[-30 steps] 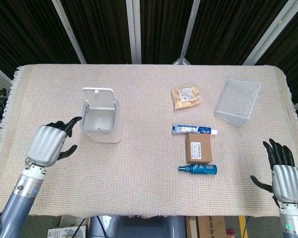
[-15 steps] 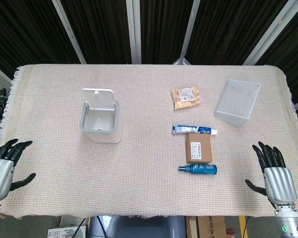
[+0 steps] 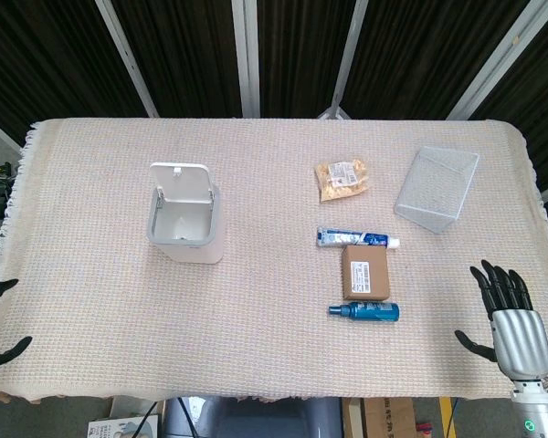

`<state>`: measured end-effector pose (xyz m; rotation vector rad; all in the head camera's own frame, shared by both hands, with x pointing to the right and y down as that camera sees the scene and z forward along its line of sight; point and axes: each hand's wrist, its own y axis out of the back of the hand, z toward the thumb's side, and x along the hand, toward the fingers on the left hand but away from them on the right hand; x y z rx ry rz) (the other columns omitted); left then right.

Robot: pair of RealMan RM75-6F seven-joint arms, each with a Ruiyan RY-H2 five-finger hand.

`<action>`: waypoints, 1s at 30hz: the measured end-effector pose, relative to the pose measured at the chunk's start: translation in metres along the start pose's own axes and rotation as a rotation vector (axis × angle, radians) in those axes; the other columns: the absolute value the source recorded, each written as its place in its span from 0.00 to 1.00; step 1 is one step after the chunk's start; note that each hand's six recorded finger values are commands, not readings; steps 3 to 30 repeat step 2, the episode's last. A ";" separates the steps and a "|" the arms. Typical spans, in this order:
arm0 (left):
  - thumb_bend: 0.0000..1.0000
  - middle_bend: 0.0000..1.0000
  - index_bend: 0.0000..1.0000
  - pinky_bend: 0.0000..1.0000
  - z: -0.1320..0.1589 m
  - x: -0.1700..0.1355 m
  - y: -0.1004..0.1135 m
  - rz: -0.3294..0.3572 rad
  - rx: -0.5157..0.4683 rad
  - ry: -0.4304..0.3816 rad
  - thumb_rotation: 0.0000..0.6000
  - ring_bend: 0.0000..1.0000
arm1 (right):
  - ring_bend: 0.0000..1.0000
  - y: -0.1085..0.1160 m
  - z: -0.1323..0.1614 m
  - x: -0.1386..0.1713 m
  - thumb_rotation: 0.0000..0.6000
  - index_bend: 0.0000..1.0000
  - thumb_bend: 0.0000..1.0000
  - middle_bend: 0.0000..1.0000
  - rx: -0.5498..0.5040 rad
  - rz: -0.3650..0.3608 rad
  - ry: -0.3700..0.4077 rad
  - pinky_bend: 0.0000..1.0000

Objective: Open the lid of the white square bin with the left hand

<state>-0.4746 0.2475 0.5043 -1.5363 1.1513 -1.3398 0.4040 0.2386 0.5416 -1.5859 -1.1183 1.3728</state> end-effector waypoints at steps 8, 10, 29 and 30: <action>0.15 0.23 0.20 0.21 -0.003 0.000 0.000 0.002 0.006 0.011 1.00 0.13 | 0.04 -0.001 0.001 -0.001 1.00 0.10 0.14 0.00 0.003 0.003 0.002 0.03; 0.15 0.23 0.20 0.21 -0.003 0.000 0.000 0.002 0.006 0.011 1.00 0.13 | 0.04 -0.001 0.001 -0.001 1.00 0.10 0.14 0.00 0.003 0.003 0.002 0.03; 0.15 0.23 0.20 0.21 -0.003 0.000 0.000 0.002 0.006 0.011 1.00 0.13 | 0.04 -0.001 0.001 -0.001 1.00 0.10 0.14 0.00 0.003 0.003 0.002 0.03; 0.15 0.23 0.20 0.21 -0.003 0.000 0.000 0.002 0.006 0.011 1.00 0.13 | 0.04 -0.001 0.001 -0.001 1.00 0.10 0.14 0.00 0.003 0.003 0.002 0.03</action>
